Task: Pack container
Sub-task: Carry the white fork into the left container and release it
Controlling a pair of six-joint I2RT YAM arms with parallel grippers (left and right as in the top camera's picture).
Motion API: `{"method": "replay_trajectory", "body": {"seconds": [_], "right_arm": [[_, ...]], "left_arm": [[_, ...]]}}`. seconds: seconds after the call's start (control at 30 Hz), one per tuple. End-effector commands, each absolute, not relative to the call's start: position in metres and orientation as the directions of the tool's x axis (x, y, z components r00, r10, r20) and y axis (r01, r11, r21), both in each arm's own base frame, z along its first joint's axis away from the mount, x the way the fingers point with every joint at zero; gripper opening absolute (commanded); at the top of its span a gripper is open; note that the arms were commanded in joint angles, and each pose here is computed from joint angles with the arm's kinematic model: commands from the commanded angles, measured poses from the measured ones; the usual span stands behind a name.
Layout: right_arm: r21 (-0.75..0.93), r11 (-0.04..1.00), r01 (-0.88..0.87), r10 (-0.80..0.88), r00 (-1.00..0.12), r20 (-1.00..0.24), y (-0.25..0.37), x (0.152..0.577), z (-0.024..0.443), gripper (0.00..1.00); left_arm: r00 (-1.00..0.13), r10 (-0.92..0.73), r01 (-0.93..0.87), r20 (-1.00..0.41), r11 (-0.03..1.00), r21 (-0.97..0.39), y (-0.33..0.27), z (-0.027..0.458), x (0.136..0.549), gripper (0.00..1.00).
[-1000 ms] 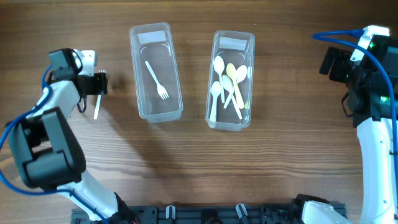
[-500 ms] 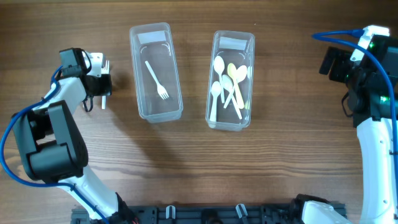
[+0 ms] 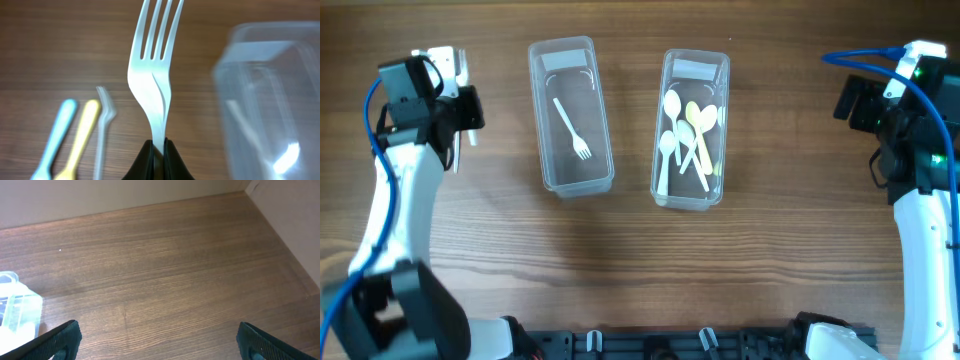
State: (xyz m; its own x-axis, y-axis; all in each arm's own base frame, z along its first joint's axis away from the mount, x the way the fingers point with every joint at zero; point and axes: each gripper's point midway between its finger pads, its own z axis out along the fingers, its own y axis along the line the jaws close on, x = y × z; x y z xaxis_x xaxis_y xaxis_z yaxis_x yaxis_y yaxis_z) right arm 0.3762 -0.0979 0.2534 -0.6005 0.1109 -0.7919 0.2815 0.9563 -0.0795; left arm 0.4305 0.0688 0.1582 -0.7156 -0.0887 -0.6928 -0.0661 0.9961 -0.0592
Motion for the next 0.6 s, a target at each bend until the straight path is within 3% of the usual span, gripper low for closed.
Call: {"method": "replay_trajectory", "body": {"seconds": [0.0, 0.17, 0.37, 0.4, 0.43, 0.57], "right_arm": [[-0.089, 0.957, 0.276, 0.1, -0.602, -0.792, -0.098, 0.378, 0.254, 1.0], [-0.089, 0.957, 0.276, 0.1, -0.602, -0.792, -0.098, 0.378, 0.254, 1.0], [-0.089, 0.957, 0.276, 0.1, -0.602, -0.792, -0.098, 0.378, 0.254, 1.0], [-0.089, 0.957, 0.276, 0.1, -0.602, -0.792, -0.098, 0.378, 0.254, 1.0], [-0.089, 0.957, 0.276, 0.1, -0.602, -0.792, -0.098, 0.378, 0.254, 1.0], [-0.089, 0.957, 0.276, 0.1, -0.602, -0.792, -0.098, 0.378, 0.254, 1.0]], "left_arm": [[-0.733, -0.169, 0.007, -0.659, 0.967, -0.255, 0.004, 0.175, 0.42, 0.04], [-0.809, -0.218, 0.018, -0.546, 0.919, -0.394, -0.063, 0.162, 0.406, 0.04], [-0.836, -0.178, -0.018, -0.52, 0.955, -0.298, -0.091, 0.133, 0.407, 0.06], [-0.835, -0.174, -0.012, -0.522, 0.954, -0.299, -0.094, 0.131, 0.409, 0.59], [-0.832, -0.173, -0.008, -0.527, 0.954, -0.3, -0.095, 0.13, 0.412, 1.0], [-0.798, -0.182, 0.006, -0.574, 0.951, -0.309, -0.095, 0.139, 0.424, 1.0]]}}
